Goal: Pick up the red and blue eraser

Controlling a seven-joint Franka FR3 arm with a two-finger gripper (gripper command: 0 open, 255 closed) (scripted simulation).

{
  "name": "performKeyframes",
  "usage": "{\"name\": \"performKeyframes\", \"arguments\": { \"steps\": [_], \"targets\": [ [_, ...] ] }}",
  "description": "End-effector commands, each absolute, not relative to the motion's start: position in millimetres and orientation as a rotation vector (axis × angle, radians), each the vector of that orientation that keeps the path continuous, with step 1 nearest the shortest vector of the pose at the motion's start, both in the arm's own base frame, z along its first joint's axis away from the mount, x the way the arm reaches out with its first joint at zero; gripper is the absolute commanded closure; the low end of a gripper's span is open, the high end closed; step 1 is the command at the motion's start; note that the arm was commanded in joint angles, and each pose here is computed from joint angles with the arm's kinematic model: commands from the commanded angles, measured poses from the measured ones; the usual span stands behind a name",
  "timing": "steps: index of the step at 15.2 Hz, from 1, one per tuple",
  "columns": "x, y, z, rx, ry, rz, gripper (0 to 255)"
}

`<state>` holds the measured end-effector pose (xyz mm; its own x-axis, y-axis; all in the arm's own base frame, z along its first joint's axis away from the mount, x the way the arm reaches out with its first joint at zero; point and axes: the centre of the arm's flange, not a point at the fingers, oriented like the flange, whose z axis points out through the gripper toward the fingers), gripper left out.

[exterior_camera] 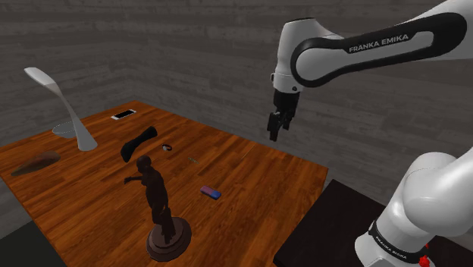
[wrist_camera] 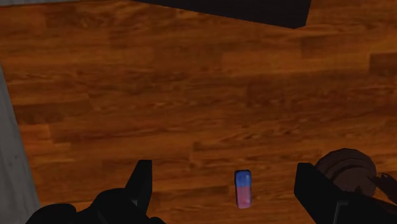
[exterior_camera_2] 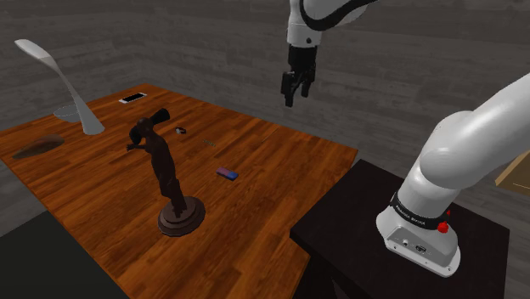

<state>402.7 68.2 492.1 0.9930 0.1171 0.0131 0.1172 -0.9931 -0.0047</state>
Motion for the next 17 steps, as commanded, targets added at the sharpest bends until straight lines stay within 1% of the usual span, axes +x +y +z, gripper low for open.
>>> {"name": "performKeyframes", "arguments": {
  "steps": [1, 17],
  "targets": [
    [417.4, 77.9, 472.5, -3.128, -0.195, -0.02, 0],
    [536.7, 143.6, 310.1, -3.105, -0.287, 0.005, 0]
  ]
}}
